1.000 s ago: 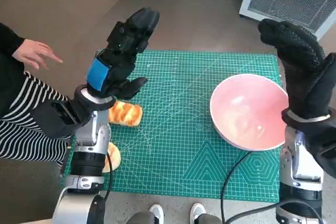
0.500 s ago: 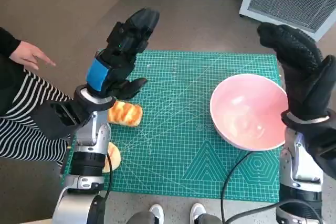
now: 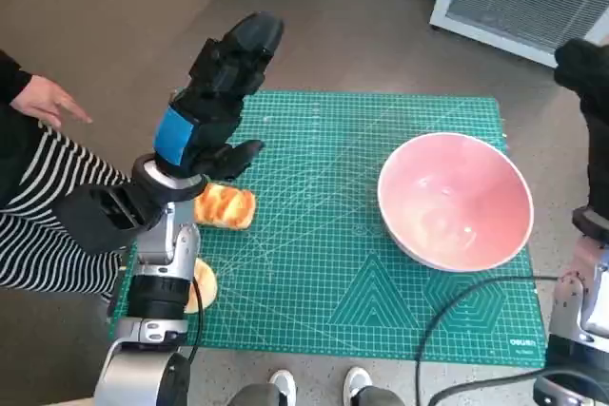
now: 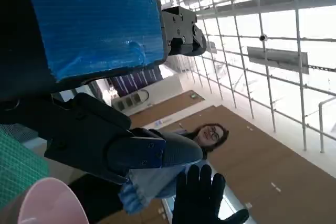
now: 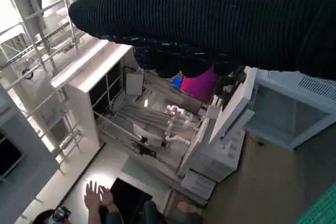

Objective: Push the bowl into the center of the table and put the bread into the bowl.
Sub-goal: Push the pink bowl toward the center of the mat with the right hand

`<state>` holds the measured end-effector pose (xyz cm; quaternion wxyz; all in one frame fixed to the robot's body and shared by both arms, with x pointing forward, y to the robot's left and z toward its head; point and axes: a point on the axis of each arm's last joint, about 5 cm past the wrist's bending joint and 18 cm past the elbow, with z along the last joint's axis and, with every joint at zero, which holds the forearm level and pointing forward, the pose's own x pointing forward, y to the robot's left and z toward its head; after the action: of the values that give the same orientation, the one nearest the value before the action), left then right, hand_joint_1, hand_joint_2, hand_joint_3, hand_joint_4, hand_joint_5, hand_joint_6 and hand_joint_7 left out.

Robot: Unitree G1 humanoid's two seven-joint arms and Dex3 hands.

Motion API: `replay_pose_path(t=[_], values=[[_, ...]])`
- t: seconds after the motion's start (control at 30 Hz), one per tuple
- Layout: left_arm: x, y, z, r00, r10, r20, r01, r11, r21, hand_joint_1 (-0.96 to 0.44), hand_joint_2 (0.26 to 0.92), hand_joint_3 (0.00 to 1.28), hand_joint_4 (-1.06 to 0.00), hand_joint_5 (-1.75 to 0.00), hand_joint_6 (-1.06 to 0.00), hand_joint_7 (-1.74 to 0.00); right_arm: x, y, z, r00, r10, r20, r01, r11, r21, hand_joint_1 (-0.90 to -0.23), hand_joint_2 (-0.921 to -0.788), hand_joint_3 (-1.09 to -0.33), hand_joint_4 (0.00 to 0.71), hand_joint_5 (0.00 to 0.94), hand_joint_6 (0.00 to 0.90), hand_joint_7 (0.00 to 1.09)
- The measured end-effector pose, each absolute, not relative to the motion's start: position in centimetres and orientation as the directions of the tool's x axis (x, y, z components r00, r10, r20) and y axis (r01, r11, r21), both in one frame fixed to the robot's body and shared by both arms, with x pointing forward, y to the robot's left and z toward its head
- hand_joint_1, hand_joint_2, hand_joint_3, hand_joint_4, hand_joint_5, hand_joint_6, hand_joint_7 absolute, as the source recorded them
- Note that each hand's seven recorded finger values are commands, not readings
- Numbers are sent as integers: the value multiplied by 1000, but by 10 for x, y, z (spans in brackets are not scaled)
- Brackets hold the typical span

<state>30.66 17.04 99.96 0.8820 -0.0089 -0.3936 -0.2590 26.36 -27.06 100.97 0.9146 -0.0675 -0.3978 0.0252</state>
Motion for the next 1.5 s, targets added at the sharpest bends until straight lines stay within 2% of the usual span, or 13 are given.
replay_pose_path(t=[0.13, 0.27, 0.4, 0.57, 0.73, 0.93, 1.07, 1.33, 1.5], values=[[306, 171, 999, 557, -451, 697, 463, 866, 190, -727, 921, 351, -54, -6, 1, -418, 261, -296, 996, 732, -23, 681, 119, 988, -94, -674, -921, -688, 44, 0, 24, 393], [306, 173, 1000, 561, -446, 697, 456, 870, 189, -733, 921, 355, -53, -5, 1, -419, 259, -315, 982, 765, -138, 629, 211, 977, -43, -645, -921, -719, 23, 0, 13, 380], [307, 173, 999, 563, -444, 697, 455, 871, 187, -735, 921, 357, -53, -5, 1, -419, 258, -325, 968, 792, -233, 564, 276, 961, 9, -623, -921, -736, 18, 1, 11, 375], [307, 173, 998, 567, -445, 693, 456, 871, 185, -736, 921, 359, -55, -6, 1, -419, 258, -330, 945, 830, -340, 442, 345, 936, 72, -610, -921, -757, 25, 5, 15, 370], [307, 173, 997, 572, -444, 689, 456, 871, 183, -735, 921, 360, -59, -8, 1, -421, 255, -329, 921, 864, -407, 297, 400, 912, 86, -587, -921, -778, 39, 10, 27, 367], [307, 175, 996, 578, -440, 688, 452, 874, 180, -735, 921, 360, -61, -8, 1, -423, 255, -323, 907, 880, -430, 202, 416, 903, 110, -583, -921, -801, 49, 10, 38, 360], [307, 176, 996, 580, -440, 686, 451, 874, 180, -736, 921, 358, -61, -8, 1, -424, 260, -315, 905, 889, -419, 186, 398, 907, 140, -593, -921, -802, 47, 8, 39, 356], [307, 179, 996, 583, -436, 685, 442, 878, 184, -739, 921, 354, -62, -8, 1, -432, 275, -293, 904, 918, -349, 188, 316, 931, 183, -593, -921, -815, 43, 4, 28, 347], [307, 182, 997, 585, -436, 684, 434, 881, 190, -749, 921, 351, -61, -7, 1, -442, 283, -279, 905, 933, -311, 181, 276, 941, 197, -617, -921, -803, 67, 13, 50, 352]])
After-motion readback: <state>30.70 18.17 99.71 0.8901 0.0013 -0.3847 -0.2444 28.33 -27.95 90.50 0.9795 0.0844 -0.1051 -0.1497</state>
